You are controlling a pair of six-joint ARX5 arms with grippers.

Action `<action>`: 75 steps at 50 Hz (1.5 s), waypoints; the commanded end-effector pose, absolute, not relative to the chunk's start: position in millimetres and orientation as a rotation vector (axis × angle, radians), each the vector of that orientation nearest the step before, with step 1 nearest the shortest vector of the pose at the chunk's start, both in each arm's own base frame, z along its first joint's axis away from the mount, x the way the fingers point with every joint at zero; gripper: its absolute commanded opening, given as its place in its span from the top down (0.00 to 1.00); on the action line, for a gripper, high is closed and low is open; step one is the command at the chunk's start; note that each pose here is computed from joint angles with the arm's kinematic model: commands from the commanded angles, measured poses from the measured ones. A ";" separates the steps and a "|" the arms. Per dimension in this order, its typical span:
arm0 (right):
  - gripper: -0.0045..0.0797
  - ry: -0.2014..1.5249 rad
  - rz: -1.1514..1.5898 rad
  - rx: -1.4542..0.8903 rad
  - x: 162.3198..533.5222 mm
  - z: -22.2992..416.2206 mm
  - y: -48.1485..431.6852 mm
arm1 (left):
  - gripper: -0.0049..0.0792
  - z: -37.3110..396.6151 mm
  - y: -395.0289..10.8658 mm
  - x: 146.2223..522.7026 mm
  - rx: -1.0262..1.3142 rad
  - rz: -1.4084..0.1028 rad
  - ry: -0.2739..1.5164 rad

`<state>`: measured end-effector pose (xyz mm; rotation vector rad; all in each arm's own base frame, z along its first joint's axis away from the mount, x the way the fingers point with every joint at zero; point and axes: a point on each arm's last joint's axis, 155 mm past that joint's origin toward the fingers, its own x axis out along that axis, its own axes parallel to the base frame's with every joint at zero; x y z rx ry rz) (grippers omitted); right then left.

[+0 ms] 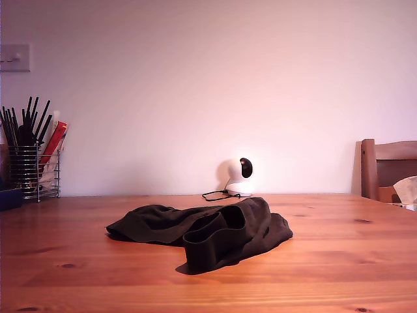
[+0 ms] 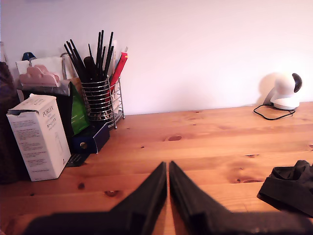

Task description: Fold the underwear in front of you. After folding it, place it to the right side.

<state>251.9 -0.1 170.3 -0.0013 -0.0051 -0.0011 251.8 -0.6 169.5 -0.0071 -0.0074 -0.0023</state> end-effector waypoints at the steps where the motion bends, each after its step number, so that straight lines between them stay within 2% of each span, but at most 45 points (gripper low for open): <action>1: 0.96 0.199 0.001 0.028 244.3 124.7 -7.4 | 0.96 132.3 -16.1 245.8 -0.095 -0.099 0.158; 28: 0.96 0.184 0.006 0.037 245.1 128.6 -6.4 | 0.96 136.7 -19.3 246.1 -0.095 -0.118 0.141; 41: 0.96 -0.032 0.054 0.154 248.8 184.2 1.1 | 0.96 171.2 -27.8 247.2 -0.099 -0.170 0.006; 53: 0.96 -0.129 0.206 0.335 242.0 218.7 25.2 | 0.96 186.4 -39.9 244.2 -0.211 -0.243 -0.037; 64: 0.96 -0.089 0.336 0.337 231.8 235.6 51.7 | 0.96 184.1 -65.6 237.4 -0.251 -0.388 -0.002; 75: 0.96 0.070 0.421 0.340 235.4 226.5 73.6 | 0.96 158.9 -85.2 238.0 -0.285 -0.473 0.129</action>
